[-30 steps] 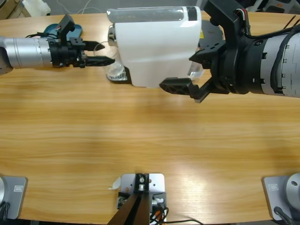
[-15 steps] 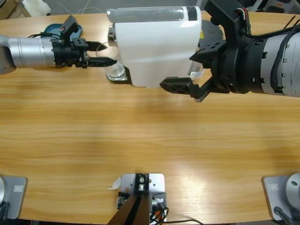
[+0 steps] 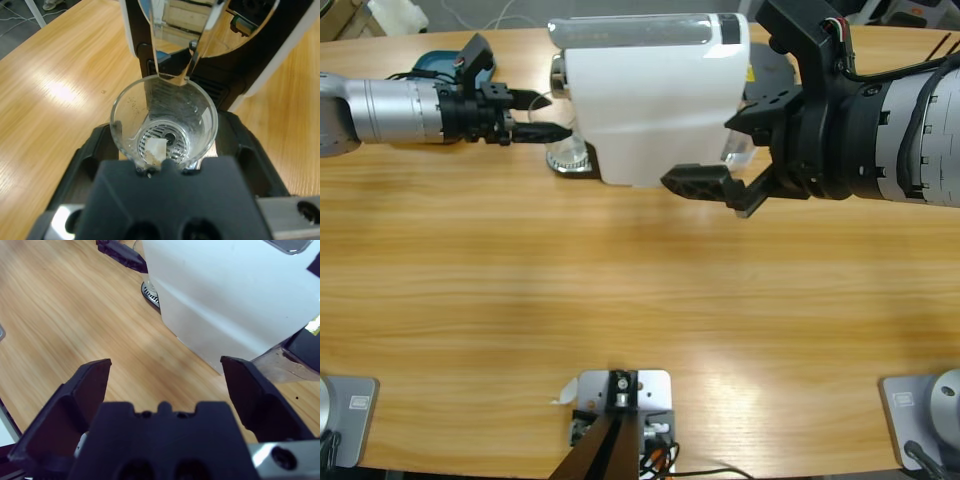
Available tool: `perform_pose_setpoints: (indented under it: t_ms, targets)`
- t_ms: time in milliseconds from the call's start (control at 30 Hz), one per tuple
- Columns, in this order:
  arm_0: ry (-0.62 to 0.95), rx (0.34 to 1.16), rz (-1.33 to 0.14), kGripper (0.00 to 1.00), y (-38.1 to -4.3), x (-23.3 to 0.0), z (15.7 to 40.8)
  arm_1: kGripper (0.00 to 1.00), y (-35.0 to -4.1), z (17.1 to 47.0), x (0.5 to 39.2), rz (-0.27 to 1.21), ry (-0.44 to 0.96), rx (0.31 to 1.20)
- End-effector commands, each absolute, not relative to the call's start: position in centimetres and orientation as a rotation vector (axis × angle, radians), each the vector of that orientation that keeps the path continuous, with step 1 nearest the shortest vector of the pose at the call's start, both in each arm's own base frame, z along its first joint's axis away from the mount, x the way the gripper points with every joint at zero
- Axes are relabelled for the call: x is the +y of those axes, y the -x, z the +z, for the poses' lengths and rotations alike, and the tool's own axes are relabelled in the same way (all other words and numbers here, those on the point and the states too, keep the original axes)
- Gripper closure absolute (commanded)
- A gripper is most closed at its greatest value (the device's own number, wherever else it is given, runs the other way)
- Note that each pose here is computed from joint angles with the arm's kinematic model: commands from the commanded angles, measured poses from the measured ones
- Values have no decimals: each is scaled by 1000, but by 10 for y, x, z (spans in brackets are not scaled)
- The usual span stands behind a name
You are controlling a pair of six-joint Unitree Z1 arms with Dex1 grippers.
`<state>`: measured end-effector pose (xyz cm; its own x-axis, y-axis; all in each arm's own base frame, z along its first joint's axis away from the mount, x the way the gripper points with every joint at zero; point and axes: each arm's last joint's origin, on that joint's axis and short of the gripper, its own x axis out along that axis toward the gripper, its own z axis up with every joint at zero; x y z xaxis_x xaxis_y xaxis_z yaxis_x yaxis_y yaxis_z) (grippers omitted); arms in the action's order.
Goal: Pour coffee
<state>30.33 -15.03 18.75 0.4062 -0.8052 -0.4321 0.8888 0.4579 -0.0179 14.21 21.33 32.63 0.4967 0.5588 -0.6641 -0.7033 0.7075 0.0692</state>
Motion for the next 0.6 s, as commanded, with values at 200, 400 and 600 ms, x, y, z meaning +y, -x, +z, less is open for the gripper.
perform_pose_setpoints:
  t_ms: [200,400,600]
  targets:
    - [-214,485,-1096,149,-309,-159,172,0,-139,319,209,747,247,729]
    - [-214,489,-1099,4,-308,-158,170,0,-140,320,209,747,245,725]
    - [-212,493,-1081,4,-297,-147,174,0,-139,321,208,747,244,724]
